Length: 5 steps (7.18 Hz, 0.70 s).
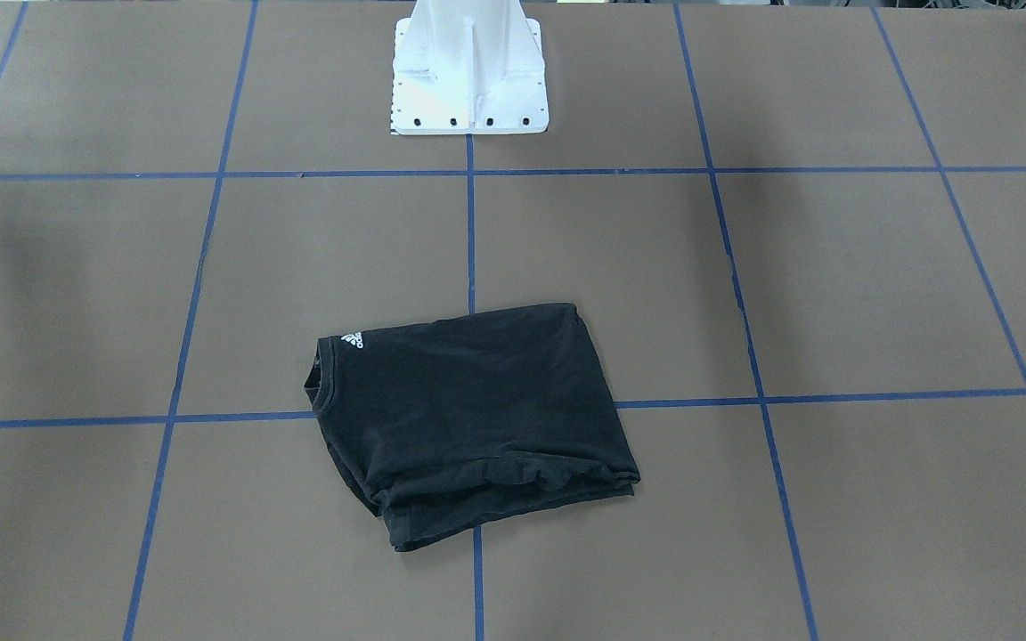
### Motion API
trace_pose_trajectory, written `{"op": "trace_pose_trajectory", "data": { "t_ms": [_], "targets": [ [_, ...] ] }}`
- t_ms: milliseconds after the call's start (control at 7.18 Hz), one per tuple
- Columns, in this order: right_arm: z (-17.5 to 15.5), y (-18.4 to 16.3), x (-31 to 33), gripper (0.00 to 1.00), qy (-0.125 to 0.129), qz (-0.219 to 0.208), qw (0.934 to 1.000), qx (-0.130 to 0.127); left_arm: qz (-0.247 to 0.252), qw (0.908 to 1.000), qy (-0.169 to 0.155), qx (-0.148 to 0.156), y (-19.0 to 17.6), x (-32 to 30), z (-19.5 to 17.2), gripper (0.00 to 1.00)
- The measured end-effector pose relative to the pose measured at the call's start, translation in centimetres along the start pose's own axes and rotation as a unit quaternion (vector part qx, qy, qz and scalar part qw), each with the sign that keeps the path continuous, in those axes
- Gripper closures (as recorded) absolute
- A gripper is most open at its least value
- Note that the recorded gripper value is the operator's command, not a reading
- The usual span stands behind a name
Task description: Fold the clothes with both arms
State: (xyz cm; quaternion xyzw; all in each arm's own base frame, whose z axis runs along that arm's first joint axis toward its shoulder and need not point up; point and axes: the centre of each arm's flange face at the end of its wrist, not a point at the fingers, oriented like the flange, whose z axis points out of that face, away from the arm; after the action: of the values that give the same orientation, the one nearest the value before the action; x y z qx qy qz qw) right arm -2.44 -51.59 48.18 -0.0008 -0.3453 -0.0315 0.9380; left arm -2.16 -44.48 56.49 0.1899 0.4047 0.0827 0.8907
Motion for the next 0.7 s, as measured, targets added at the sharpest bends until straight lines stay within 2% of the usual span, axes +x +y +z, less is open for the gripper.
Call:
{"op": "trace_pose_trajectory", "data": {
  "t_ms": [418,697],
  "targets": [
    [0.4,0.4,0.3,0.00,0.001,-0.004,1.0000,-0.003,-0.014,0.9997,-0.018,-0.008,-2.5,0.5,-0.6,0.00],
    [2.8,0.7,2.5,0.00,0.003,-0.035,0.9990,-0.026,0.010,0.9996,-0.024,-0.009,-2.6,0.1,-1.0,0.00]
  ]
}}
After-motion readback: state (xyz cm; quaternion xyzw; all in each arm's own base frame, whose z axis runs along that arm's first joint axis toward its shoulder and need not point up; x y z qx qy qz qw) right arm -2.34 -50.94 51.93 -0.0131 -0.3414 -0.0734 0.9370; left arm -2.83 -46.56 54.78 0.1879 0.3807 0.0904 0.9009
